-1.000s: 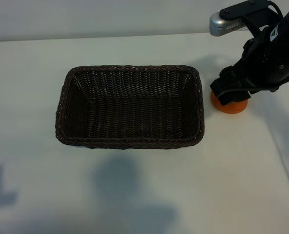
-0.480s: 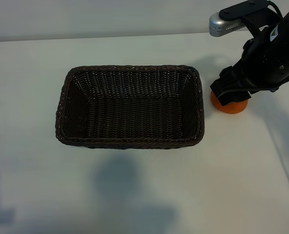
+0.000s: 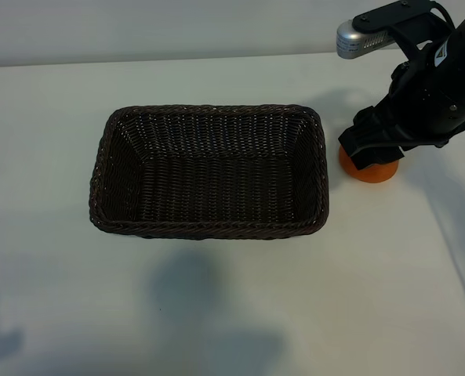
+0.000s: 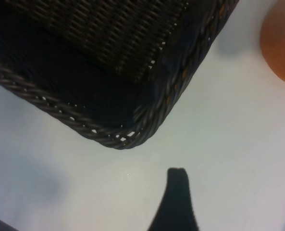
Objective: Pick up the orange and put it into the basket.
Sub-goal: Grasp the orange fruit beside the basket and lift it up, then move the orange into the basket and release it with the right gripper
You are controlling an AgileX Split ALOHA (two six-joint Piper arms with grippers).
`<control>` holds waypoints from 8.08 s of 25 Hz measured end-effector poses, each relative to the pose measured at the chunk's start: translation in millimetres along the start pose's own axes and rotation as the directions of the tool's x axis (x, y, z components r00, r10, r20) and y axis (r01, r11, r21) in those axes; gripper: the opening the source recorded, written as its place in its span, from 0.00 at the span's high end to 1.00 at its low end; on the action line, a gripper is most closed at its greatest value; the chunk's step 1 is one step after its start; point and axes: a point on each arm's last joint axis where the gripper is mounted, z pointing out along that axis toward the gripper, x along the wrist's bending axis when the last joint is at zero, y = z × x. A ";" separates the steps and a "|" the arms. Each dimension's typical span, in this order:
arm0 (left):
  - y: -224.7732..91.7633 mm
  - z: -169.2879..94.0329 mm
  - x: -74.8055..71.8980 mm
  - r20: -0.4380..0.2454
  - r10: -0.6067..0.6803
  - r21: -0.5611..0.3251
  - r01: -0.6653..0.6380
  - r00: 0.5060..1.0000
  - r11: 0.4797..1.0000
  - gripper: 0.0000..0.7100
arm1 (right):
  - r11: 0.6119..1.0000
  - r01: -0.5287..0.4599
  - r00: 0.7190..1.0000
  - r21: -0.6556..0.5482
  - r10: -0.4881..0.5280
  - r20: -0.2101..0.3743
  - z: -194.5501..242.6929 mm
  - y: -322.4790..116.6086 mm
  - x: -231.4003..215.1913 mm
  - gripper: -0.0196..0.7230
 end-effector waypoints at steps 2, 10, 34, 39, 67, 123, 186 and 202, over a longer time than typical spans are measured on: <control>0.1 0.0 1.3 -0.014 0.007 -0.001 -0.007 1.000 1.000 0.16 | 1.000 -0.008 1.000 -0.004 0.008 0.000 0.0 0.4 0.0 0.21; 1.1 1.3 2.8 -0.031 0.015 -0.018 -0.016 0.999 1.000 0.16 | 0.997 -0.037 0.999 -0.069 0.037 0.003 -0.2 6.3 -0.5 0.21; 0.6 5.3 4.1 -0.043 0.019 -0.032 -0.021 0.999 0.999 0.16 | 0.991 -0.037 0.999 -0.127 0.040 0.018 -0.7 11.5 -2.0 0.21; 0.3 5.3 4.1 -0.044 0.018 -0.028 -0.020 0.999 0.999 0.16 | 0.982 -0.048 0.997 -0.184 0.059 0.057 2.6 18.2 -6.5 0.21; -13.5 3.2 4.1 -0.038 0.040 0.131 -0.034 0.998 0.991 0.17 | 0.983 -0.124 0.974 -0.137 0.147 0.175 77.3 41.5 -46.2 0.19; -14.1 3.2 3.5 -0.031 0.042 0.137 -0.037 0.999 0.990 0.17 | 0.969 -0.233 0.945 0.081 0.206 0.253 127.6 61.1 -88.0 0.86; -14.2 3.2 3.5 -0.031 0.042 0.138 -0.037 0.999 0.990 0.17 | 0.970 0.217 0.972 0.107 -0.225 0.065 145.2 84.9 108.2 0.86; -14.2 3.2 3.5 -0.031 0.042 0.138 -0.037 0.999 0.990 0.17 | 0.963 0.226 0.970 0.147 -0.237 0.063 164.6 81.2 107.1 0.32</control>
